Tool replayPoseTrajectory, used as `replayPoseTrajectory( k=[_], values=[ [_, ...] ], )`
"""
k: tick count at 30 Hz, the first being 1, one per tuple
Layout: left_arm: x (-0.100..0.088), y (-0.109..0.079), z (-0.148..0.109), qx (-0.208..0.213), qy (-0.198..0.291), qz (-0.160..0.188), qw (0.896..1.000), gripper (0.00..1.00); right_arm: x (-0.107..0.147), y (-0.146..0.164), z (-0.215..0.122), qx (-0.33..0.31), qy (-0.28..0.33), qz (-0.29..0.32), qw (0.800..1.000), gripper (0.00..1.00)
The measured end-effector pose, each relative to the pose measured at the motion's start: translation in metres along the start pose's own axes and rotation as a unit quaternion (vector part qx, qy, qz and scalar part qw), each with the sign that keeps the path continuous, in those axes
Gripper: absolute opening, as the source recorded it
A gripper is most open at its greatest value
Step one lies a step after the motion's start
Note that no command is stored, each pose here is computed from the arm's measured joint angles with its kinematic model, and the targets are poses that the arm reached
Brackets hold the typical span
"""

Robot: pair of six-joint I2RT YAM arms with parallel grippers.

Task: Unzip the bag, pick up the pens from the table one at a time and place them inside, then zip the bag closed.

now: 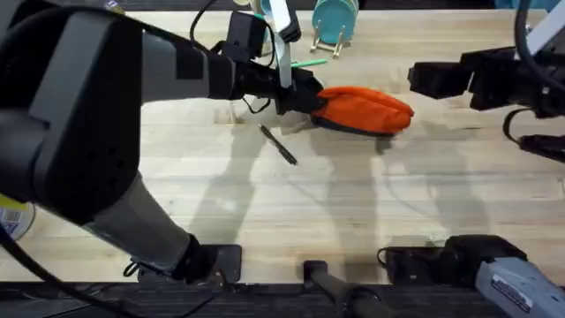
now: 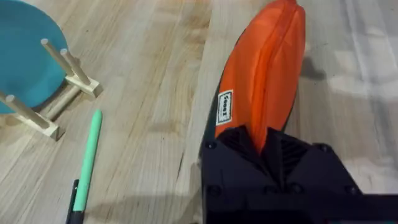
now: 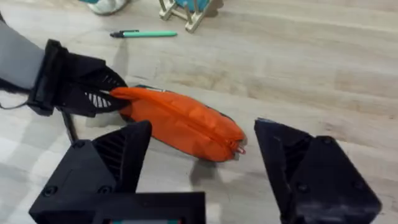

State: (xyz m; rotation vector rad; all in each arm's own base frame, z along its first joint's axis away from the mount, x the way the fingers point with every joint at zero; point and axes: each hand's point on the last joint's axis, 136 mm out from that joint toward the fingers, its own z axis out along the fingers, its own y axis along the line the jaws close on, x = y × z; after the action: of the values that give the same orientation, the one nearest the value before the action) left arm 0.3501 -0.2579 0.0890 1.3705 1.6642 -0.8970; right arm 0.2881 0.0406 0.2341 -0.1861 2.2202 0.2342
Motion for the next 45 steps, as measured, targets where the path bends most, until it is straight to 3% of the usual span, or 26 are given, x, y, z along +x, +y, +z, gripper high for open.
replayPoseTrajectory(
  k=[12, 20, 27, 31, 36, 45],
  values=[
    [0.0, 0.0, 0.0, -0.001, 0.001, 0.0, 1.0, 0.043, 0.023, 0.001, -0.029, -0.005, 0.059, -0.041, 0.997, 0.995],
    [0.0, 0.0, 0.0, -0.001, 0.001, 0.0, 1.0, 0.043, 0.053, 0.007, -0.059, -0.057, 0.131, -0.051, 0.988, 0.995],
    [0.0, 0.0, 0.0, -0.001, 0.001, 0.0, 1.0, 0.043, 0.043, -0.006, -0.063, -0.065, 0.131, -0.041, 0.988, 0.995],
    [0.0, 0.0, 0.0, -0.001, 0.001, 0.0, 1.0, 0.043, 0.045, -0.026, -0.062, -0.039, 0.135, -0.001, 0.99, 0.995],
    [0.0, 0.001, 0.0, -0.001, 0.001, 0.0, 1.0, 0.043, 0.049, -0.056, -0.061, 0.014, 0.142, 0.127, 0.982, 0.995],
    [-0.001, 0.002, 0.0, -0.005, 0.0, 0.004, 1.0, 0.043, 0.065, -0.066, -0.05, 0.041, 0.183, 0.349, 0.918, 0.995]
  ],
)
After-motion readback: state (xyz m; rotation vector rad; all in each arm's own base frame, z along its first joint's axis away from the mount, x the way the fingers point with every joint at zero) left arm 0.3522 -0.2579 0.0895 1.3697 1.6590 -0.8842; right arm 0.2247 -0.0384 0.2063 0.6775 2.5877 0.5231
